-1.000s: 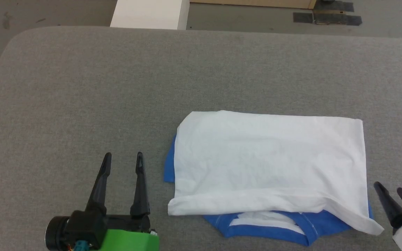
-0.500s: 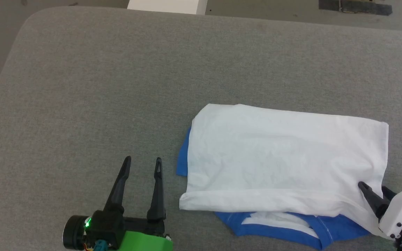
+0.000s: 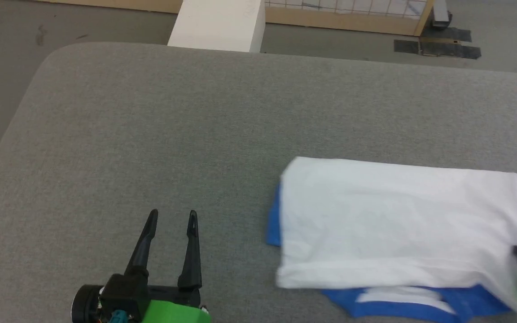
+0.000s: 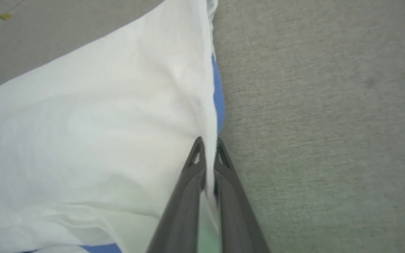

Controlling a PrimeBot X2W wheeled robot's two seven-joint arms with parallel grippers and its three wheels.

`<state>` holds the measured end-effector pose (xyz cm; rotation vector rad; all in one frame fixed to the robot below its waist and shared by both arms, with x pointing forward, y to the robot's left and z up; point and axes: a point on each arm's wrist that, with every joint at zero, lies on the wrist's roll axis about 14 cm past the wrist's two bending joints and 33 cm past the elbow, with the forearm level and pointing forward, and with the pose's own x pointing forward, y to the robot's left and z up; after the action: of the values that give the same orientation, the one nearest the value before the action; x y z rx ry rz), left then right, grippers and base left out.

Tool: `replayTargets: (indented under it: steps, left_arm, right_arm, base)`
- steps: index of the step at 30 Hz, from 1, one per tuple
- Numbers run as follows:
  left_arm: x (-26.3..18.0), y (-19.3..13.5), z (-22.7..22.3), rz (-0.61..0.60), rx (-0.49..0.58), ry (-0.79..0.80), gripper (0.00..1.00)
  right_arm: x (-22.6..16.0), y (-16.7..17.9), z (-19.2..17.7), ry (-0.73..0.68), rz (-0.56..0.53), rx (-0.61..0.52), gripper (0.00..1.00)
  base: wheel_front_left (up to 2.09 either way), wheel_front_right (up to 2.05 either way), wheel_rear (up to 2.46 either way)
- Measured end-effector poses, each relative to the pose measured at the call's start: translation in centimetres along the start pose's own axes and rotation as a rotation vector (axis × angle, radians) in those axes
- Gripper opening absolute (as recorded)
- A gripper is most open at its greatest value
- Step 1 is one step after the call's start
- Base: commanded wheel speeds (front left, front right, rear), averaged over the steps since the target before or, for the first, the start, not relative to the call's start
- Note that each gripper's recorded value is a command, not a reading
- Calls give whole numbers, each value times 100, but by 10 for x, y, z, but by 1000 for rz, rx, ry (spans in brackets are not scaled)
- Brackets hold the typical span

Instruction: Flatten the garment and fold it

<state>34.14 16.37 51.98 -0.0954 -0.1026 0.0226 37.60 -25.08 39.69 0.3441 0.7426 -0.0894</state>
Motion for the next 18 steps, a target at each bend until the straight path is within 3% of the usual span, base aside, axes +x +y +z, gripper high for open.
replayTargets:
  steps: [5, 9, 13, 18]
  left_arm:
    - [4, -7, -4, -21, -19, 11, 100]
    - [5, -10, -11, -31, -28, 30, 100]
    - [6, -14, -14, -39, -37, 40, 100]
    - [6, -17, -16, -47, -48, 43, 100]
  right_arm:
    - [-24, -69, 34, -86, -182, 3, 0]
    - [-32, -84, 49, -112, -232, -6, 0]
    - [-31, -56, 64, -128, -163, -53, 0]
    - [-28, 27, 61, -92, 60, -132, 0]
  base:
    - [0, 0, 0]
    - [0, 0, 0]
    - [0, 0, 0]
    - [0, 0, 0]
